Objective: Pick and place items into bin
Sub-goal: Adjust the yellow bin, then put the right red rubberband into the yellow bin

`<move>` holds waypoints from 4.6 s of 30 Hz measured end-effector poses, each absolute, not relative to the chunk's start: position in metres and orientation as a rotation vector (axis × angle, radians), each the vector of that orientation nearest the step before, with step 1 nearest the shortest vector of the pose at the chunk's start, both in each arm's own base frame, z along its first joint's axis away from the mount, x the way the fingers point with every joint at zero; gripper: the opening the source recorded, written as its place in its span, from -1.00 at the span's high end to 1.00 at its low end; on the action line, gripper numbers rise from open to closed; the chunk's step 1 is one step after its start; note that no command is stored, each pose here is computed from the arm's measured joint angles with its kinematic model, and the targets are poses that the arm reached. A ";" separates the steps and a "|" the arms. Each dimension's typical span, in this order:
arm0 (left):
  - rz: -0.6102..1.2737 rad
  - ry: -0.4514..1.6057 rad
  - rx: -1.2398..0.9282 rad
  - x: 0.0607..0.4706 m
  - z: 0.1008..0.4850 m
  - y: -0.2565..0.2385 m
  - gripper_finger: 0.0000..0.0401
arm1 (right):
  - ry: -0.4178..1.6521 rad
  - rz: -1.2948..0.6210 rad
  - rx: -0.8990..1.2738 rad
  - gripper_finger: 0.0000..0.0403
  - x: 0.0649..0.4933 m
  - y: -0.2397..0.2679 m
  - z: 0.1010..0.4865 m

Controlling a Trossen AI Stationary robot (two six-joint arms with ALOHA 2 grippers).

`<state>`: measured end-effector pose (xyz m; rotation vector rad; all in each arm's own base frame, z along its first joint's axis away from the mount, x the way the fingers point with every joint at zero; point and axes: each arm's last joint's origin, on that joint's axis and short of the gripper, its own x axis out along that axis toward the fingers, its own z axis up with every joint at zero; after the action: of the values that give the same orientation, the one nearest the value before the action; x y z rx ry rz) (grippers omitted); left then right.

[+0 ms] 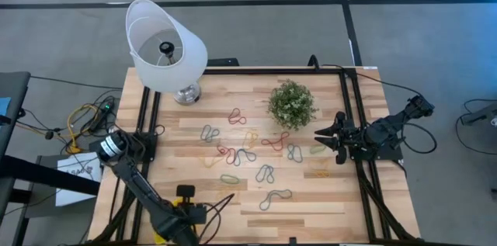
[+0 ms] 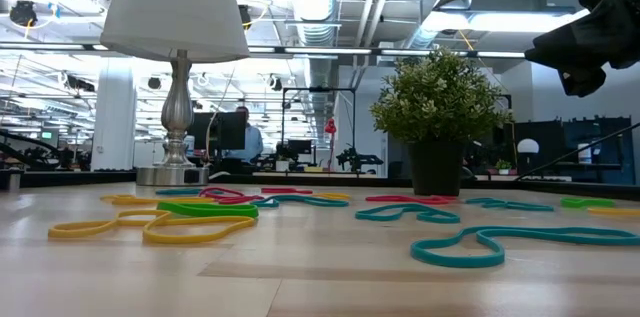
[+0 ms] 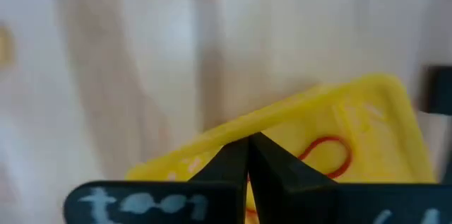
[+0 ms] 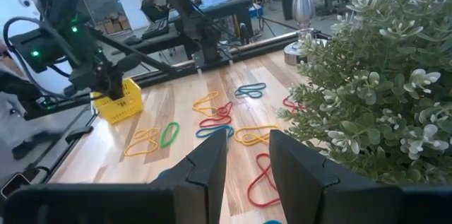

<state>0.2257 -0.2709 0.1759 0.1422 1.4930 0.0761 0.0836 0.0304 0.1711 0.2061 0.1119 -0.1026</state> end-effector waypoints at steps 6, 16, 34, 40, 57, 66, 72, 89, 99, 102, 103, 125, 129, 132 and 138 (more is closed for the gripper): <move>0.108 1.564 0.269 0.241 0.177 -0.243 1.00 | 0.112 -0.103 0.206 0.49 0.084 0.030 0.171; 0.267 1.685 0.435 0.245 0.185 -0.208 1.00 | 0.112 -0.103 0.206 0.49 0.084 0.030 0.171; 0.446 0.956 0.173 0.160 0.363 -0.094 1.00 | -0.046 -0.114 0.185 0.49 0.091 0.034 0.191; 0.549 0.890 0.189 0.140 0.359 -0.067 1.00 | 0.001 -0.120 0.116 0.49 0.112 0.046 0.209; 0.218 0.580 -0.129 0.110 0.246 -0.056 1.00 | 0.558 -0.198 0.133 0.49 0.254 0.081 0.209; 0.263 0.478 -0.131 0.117 0.224 -0.058 1.00 | 0.825 -0.320 0.101 0.49 0.305 0.069 0.160; 0.264 0.479 -0.129 0.117 0.223 -0.058 0.88 | 0.984 -0.410 0.235 0.49 0.332 0.049 0.146; 0.266 0.489 -0.090 0.116 0.223 -0.058 0.51 | 1.113 -0.693 0.229 0.49 0.361 0.046 0.123; 0.267 0.493 -0.086 0.116 0.222 -0.057 0.51 | 1.114 -0.701 0.291 0.56 0.361 0.044 0.124; 0.267 0.493 -0.087 0.116 0.222 -0.057 0.51 | 1.126 -0.705 0.292 0.66 0.363 0.043 0.118; 0.266 0.493 -0.087 0.116 0.222 -0.057 0.51 | 1.128 -0.706 0.294 0.70 0.363 0.043 0.117; 0.289 0.515 -0.114 0.114 0.220 -0.056 0.51 | 0.846 -0.445 0.093 0.99 0.391 0.133 0.173; 0.292 0.521 -0.107 0.113 0.219 -0.056 0.51 | 0.773 -0.379 0.039 1.00 0.404 0.142 0.201; 0.297 0.517 -0.107 0.113 0.219 -0.056 0.51 | 0.676 -0.272 0.017 1.00 0.417 0.148 0.223; 0.321 0.502 -0.118 0.113 0.219 -0.055 0.51 | 0.520 -0.066 0.018 1.00 0.435 0.152 0.258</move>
<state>0.1134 -0.0550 0.2194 -0.1183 0.5021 0.3207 0.4345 0.1524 0.2583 0.0184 0.5197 -0.0662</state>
